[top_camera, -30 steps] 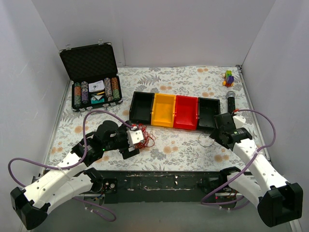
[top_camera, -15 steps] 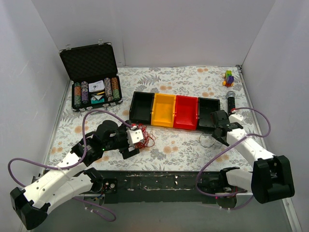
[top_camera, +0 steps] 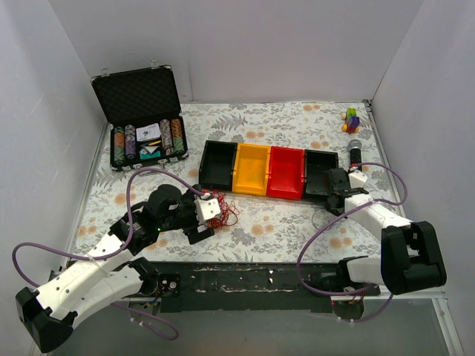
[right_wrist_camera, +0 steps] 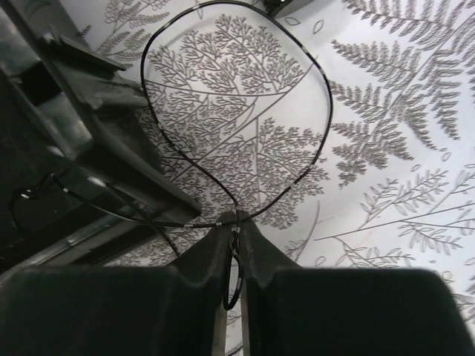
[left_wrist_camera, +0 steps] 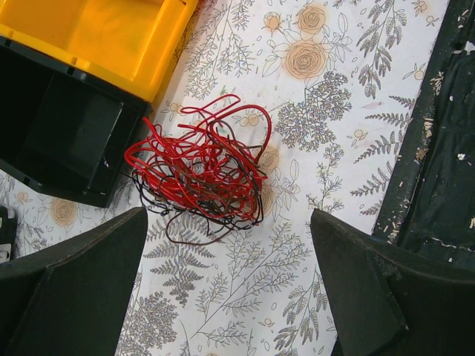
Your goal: Untangle the cables
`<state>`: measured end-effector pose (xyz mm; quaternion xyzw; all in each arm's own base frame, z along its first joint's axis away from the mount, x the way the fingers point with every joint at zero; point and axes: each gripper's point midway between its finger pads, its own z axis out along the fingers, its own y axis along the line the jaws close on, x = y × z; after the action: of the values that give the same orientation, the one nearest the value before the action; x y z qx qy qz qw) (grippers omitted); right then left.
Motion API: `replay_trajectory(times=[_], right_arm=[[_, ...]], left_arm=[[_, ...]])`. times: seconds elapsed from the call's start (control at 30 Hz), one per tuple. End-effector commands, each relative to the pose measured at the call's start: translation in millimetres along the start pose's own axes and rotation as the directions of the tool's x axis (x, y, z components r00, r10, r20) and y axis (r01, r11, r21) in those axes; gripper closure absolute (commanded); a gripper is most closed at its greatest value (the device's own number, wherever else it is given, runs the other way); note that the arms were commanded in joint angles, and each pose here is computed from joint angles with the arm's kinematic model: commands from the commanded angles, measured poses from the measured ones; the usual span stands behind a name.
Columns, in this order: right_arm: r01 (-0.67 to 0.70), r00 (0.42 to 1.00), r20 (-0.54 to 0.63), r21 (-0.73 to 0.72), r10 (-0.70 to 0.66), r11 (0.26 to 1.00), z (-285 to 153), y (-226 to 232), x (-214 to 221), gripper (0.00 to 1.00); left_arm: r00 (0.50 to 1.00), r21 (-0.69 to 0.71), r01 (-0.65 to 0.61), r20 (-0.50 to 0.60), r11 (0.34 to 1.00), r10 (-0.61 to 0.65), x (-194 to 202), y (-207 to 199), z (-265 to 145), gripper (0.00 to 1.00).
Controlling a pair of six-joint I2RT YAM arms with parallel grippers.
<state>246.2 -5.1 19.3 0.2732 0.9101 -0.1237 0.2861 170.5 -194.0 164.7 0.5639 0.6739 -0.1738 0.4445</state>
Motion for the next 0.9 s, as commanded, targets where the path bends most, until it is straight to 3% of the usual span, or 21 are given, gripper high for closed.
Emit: replay_trajectory(times=[0.0, 0.17, 0.5, 0.87], right_arm=[[-0.025, 1.0, -0.006, -0.085, 0.025, 0.996, -1, 15, -1, 0.97], [-0.07, 0.997, 0.019, -0.187, 0.075, 0.98, -21, 23, -9, 0.99], [-0.037, 0.965, 0.226, -0.389, 0.134, 0.921, -99, 47, -97, 0.99], [0.011, 0.952, 0.267, -0.526, 0.152, 0.851, -136, 101, -161, 0.99]], left_arm=[[0.999, -0.015, -0.003, 0.035, 1.0, 0.003, -15, 6, -7, 0.08], [0.999, -0.012, -0.002, 0.04, 1.0, 0.003, -17, 6, -8, 0.08], [0.998, -0.006, 0.003, 0.059, 1.0, -0.003, -22, 6, -9, 0.08], [0.998, -0.02, -0.002, 0.06, 1.0, 0.003, -22, 8, -10, 0.07]])
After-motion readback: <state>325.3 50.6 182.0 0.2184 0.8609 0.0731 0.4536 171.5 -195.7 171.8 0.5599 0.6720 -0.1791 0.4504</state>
